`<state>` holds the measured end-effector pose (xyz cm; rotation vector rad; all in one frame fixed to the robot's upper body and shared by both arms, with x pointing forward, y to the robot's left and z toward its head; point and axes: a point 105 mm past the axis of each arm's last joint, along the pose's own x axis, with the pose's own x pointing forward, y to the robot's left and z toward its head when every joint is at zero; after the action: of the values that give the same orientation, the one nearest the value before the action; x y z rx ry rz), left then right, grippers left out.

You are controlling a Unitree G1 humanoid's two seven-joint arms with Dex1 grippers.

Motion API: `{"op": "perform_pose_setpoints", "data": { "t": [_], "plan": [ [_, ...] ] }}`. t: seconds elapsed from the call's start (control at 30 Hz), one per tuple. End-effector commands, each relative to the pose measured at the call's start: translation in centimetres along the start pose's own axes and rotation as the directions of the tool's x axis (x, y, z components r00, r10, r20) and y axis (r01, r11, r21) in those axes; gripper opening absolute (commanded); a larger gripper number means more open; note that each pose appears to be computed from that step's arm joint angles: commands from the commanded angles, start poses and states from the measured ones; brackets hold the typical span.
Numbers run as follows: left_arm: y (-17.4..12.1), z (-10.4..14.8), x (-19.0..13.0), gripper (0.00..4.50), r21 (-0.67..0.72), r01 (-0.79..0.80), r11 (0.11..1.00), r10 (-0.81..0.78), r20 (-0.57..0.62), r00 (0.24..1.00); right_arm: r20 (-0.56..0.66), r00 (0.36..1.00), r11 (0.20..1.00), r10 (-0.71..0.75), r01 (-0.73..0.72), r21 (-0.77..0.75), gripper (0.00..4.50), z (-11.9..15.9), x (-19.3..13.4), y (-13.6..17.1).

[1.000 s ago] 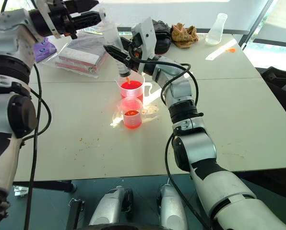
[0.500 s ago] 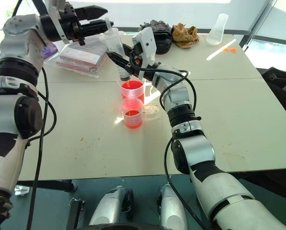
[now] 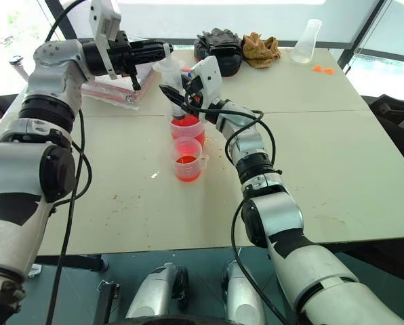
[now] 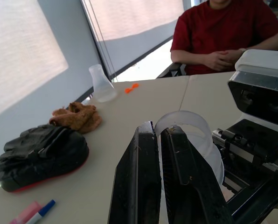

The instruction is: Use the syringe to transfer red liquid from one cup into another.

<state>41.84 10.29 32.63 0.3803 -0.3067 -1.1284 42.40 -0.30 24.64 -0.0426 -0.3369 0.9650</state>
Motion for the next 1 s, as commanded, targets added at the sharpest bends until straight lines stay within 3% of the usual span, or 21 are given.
{"op": "perform_pose_setpoints", "data": {
  "t": [0.03,0.37,1.0],
  "plan": [
    [-0.2,1.8,1.0,0.01,0.040,0.018,0.999,-0.020,0.049,0.999,0.022,0.999,0.999,0.026,-0.025,-0.031,1.50,0.7,0.7,0.9],
    [1.7,5.8,1.0,0.01,-0.046,-0.105,0.993,0.113,0.235,0.965,-0.009,1.000,1.000,0.026,-0.026,0.002,1.50,-1.0,0.0,1.6],
    [3.4,8.1,0.3,0.01,-0.019,-0.230,0.973,0.226,0.281,0.933,-0.037,0.997,0.995,0.062,-0.059,0.075,1.50,-3.0,0.1,4.6]
  ]
}}
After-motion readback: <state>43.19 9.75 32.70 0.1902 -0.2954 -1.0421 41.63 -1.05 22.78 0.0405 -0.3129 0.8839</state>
